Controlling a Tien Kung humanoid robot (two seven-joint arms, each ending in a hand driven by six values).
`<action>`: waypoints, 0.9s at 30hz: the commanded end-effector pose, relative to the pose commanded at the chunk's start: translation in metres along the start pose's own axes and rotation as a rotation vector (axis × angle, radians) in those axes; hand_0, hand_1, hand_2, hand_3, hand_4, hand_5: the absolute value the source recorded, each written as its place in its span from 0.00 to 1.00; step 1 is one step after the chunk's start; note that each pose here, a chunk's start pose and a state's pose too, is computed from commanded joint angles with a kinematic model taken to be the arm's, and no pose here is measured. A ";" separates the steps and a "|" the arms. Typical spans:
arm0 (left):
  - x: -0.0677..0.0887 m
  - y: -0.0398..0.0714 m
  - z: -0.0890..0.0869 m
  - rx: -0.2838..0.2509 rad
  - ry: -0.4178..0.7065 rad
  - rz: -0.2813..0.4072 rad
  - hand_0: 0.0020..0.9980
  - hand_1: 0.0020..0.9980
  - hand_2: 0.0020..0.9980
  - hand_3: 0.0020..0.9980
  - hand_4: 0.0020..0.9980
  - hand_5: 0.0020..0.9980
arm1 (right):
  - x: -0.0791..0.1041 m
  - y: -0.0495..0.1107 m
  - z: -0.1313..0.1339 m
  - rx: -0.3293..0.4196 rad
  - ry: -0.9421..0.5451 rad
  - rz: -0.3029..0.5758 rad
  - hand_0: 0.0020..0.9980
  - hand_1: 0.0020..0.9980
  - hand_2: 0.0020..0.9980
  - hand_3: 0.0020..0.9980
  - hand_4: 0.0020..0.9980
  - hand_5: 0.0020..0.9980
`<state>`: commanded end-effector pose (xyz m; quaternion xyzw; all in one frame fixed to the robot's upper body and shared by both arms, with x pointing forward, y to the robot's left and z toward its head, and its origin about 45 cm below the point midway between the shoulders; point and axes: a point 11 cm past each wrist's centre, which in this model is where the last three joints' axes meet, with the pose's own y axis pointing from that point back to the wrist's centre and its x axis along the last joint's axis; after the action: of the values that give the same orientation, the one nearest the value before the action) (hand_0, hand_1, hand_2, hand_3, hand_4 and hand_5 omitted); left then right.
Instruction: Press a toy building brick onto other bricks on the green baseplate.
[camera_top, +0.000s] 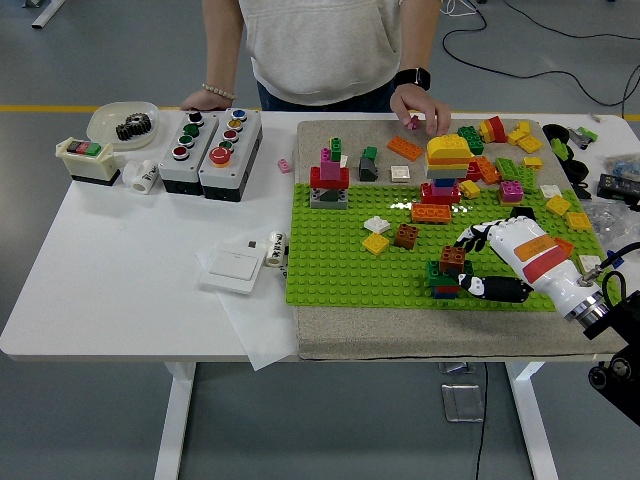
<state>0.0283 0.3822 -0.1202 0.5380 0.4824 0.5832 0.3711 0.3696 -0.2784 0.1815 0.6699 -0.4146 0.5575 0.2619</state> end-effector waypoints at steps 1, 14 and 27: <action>0.000 0.000 0.000 0.000 0.000 0.000 0.49 0.60 0.76 0.79 0.83 0.84 | 0.000 0.000 0.000 0.000 0.000 -0.001 0.47 0.46 0.50 0.50 0.68 0.57; -0.001 0.000 0.002 -0.004 0.000 -0.002 0.49 0.60 0.76 0.79 0.83 0.84 | -0.005 0.003 0.006 -0.009 0.001 -0.026 0.50 0.47 0.50 0.50 0.69 0.57; -0.001 0.001 0.004 -0.007 0.000 -0.004 0.49 0.60 0.76 0.79 0.83 0.84 | -0.004 0.002 0.003 0.007 -0.011 -0.034 0.51 0.48 0.52 0.51 0.70 0.56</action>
<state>0.0319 0.3815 -0.1201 0.5356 0.4813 0.5844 0.3741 0.3693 -0.2804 0.1768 0.6808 -0.4027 0.5506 0.2668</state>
